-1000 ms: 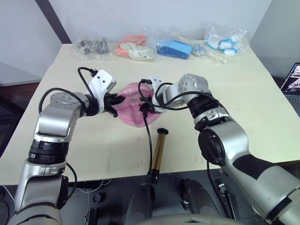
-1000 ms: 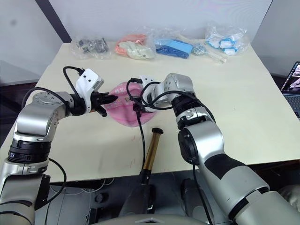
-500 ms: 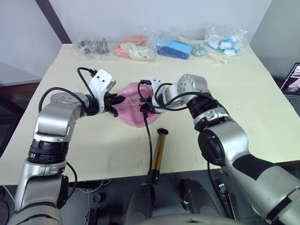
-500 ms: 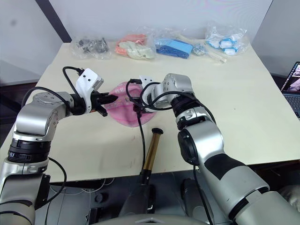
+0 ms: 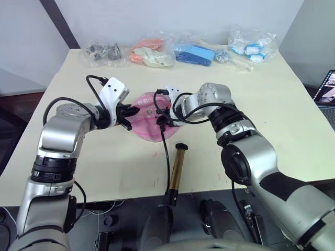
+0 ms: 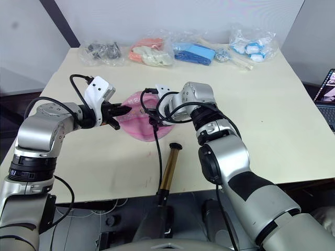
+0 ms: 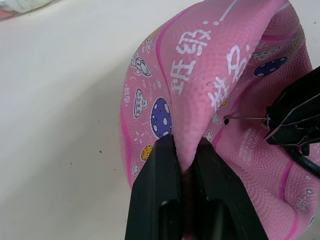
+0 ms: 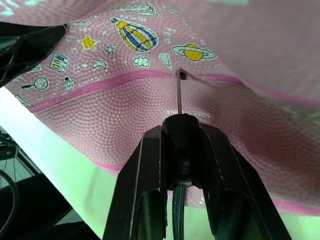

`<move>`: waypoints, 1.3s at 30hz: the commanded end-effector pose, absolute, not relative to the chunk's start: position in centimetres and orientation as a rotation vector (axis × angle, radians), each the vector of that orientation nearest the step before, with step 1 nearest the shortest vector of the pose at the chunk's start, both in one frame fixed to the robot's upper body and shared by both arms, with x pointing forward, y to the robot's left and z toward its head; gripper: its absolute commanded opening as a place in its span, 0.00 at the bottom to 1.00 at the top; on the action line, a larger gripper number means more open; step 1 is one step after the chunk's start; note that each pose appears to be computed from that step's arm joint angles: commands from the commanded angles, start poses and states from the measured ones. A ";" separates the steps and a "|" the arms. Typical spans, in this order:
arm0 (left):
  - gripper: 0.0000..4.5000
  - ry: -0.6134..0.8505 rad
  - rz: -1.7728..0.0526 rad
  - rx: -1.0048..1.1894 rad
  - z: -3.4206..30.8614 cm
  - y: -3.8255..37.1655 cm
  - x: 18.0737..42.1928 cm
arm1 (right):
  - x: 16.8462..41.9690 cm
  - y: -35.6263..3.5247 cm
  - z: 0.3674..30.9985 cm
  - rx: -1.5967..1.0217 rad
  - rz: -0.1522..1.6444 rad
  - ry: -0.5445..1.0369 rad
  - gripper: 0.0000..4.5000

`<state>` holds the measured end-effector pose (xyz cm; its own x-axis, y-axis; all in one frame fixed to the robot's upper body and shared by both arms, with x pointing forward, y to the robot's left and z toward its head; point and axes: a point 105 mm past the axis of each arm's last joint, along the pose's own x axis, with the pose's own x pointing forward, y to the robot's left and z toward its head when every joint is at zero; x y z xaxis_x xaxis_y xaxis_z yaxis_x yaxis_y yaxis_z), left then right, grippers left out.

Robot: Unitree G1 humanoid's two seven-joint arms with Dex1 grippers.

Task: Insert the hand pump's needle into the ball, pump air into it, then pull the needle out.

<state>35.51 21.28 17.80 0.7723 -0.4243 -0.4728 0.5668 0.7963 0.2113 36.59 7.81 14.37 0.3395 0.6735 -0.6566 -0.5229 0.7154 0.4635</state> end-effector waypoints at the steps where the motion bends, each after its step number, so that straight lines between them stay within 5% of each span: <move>1: 0.01 0.494 -0.554 0.328 16.1 21.3 35.2 | 34.7 10.1 13.4 0.155 0.848 0.975 0.08; 39: 0.01 0.500 -0.544 0.324 15.9 21.4 35.2 | 34.2 9.8 12.5 0.112 0.844 0.993 0.08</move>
<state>35.53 21.23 17.74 0.7741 -0.4232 -0.4708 0.5605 0.8040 0.1988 36.44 7.58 14.01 0.3469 0.6547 -0.6716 -0.5534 0.7210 0.4170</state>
